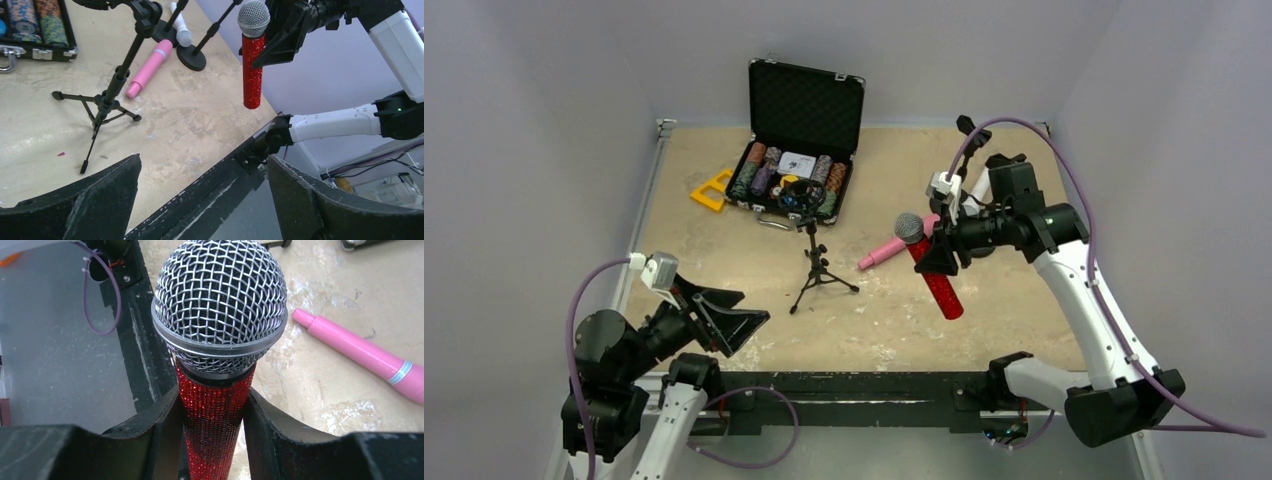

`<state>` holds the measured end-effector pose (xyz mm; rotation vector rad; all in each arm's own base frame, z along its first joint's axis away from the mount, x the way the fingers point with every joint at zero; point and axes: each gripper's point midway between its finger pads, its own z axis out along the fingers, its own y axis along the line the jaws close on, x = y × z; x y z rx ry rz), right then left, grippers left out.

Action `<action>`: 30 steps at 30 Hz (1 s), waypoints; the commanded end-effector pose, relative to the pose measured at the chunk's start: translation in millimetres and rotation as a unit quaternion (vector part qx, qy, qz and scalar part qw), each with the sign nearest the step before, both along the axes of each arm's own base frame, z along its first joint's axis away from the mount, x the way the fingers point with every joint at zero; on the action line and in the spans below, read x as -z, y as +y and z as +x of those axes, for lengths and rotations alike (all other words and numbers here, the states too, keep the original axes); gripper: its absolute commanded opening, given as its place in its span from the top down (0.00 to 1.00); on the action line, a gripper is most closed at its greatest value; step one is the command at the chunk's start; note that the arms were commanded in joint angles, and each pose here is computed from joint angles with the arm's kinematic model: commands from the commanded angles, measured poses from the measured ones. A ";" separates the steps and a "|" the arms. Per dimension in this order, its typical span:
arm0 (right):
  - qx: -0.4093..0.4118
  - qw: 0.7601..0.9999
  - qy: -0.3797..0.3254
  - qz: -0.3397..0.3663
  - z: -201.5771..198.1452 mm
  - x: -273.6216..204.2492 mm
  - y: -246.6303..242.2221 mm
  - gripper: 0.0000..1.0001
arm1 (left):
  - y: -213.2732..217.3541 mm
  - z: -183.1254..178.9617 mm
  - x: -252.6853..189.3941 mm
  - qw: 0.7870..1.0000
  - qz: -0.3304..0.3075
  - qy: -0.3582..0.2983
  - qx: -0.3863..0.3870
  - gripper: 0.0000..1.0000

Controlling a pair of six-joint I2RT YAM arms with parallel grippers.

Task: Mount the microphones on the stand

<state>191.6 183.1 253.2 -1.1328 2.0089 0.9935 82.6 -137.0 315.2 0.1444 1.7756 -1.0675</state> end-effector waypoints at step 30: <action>-0.048 0.993 -0.068 0.087 -1.2 -105.5 20.6 0.97 | -30.3 -1.4 -58.8 0.991 -0.041 -0.028 0.121 0.00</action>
